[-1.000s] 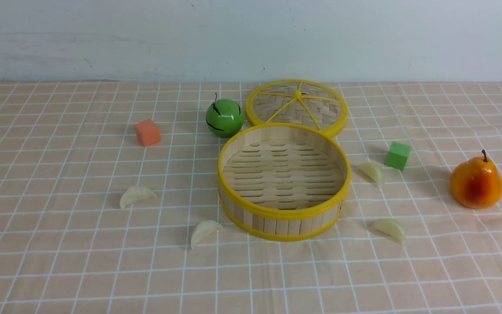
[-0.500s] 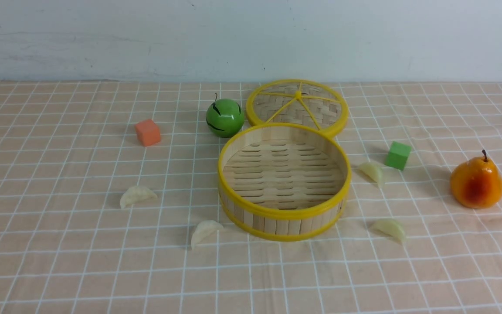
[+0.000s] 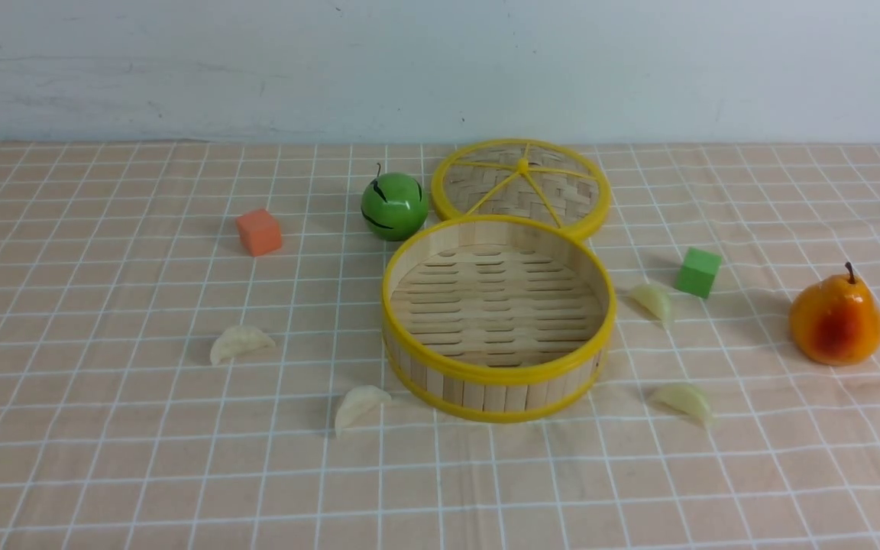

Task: Put the dumplings into the steamer on the table with the brown tablecloth.
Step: 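Reach for and grasp a dumpling on the table with the left gripper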

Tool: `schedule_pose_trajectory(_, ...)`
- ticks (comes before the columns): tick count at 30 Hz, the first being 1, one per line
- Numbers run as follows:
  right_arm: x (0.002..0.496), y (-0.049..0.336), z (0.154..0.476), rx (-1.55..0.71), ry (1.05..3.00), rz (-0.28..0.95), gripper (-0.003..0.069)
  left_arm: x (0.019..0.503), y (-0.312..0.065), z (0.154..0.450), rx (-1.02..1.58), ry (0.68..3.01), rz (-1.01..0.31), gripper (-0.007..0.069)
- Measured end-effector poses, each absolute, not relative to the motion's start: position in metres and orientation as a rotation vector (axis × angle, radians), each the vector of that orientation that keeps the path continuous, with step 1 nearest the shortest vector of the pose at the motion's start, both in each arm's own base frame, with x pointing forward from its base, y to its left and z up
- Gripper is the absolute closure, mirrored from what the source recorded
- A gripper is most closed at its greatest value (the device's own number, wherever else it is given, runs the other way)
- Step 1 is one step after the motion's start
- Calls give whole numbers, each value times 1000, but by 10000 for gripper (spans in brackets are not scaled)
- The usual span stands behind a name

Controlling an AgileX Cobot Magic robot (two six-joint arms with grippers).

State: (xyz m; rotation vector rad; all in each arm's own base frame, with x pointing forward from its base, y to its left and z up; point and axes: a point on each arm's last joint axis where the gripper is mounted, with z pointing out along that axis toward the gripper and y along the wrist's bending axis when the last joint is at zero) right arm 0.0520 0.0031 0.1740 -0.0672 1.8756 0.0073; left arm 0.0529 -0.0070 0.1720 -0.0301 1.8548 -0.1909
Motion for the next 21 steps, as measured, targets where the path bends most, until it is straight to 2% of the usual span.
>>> schedule_pose_trajectory(2,52,2,175,-88,1866,-26,419,54,-7,176,-31,1807,-193,387)
schedule_pose_trajectory(4,54,0,177,-113,1814,-100,419,56,-7,189,-34,1664,-199,387)
schedule_pose_trajectory(5,55,0,180,-136,1773,-109,419,57,-6,195,37,1598,-275,387)
schedule_pose_trajectory(6,56,-1,185,-150,1713,-132,419,56,-6,202,-36,1519,-204,387)
schedule_pose_trajectory(7,56,-1,189,-159,1668,-145,419,56,-6,208,-37,1459,-206,387)
schedule_pose_trajectory(10,56,2,212,-201,1408,-192,419,52,-4,227,-40,1242,-211,387)
schedule_pose_trajectory(14,48,6,236,-207,1127,-184,419,43,-2,246,-51,1009,-226,387)
schedule_pose_trajectory(16,44,7,244,-202,1030,-170,419,39,-1,251,-70,945,-262,387)
schedule_pose_trajectory(17,41,8,249,-193,961,-154,419,36,-1,255,-106,882,-331,387)
schedule_pose_trajectory(18,40,8,250,-191,951,-150,419,36,0,255,-117,873,-351,387)
schedule_pose_trajectory(19,40,8,252,-168,935,-114,419,35,0,256,-170,855,-459,387)
schedule_pose_trajectory(20,41,8,252,-145,943,-79,419,35,0,256,-195,851,-514,387)
schedule_pose_trajectory(21,41,8,252,-135,947,-62,419,35,0,256,-200,851,-526,387)
